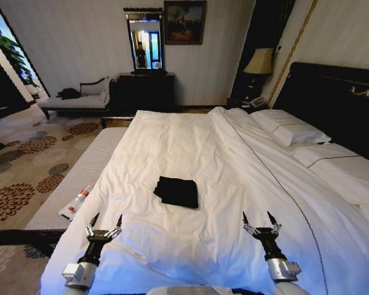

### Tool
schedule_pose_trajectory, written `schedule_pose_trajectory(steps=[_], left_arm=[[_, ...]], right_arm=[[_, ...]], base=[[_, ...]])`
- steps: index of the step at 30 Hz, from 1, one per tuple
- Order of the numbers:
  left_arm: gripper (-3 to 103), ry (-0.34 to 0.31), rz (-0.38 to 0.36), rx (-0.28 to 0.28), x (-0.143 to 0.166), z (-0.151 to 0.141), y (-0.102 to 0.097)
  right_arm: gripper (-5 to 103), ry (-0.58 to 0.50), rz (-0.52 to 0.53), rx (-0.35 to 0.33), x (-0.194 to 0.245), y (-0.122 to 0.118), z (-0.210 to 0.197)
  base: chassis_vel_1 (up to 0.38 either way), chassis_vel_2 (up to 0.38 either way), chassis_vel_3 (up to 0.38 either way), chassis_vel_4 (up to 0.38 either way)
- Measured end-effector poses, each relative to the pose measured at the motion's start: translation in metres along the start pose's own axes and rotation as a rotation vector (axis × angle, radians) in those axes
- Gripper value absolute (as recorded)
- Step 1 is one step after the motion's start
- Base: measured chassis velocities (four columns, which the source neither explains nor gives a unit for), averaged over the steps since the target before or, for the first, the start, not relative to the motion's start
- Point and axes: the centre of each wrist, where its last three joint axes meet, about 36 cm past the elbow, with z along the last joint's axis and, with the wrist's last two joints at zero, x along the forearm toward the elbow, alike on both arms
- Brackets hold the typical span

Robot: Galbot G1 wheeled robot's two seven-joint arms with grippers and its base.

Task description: Fold the clothes on the bed.

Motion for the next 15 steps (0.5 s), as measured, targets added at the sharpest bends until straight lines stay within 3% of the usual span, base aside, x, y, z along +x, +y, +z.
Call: schedule_pose_trajectory(steps=[15], left_arm=[[100, 0.0, 0.0, 0.0, 0.0, 0.0, 0.0]], right_arm=[[100, 0.002, 0.001, -0.001, -0.0002, 0.0002, 0.0003]], base=[[0.0, 0.0, 0.0, 0.0]])
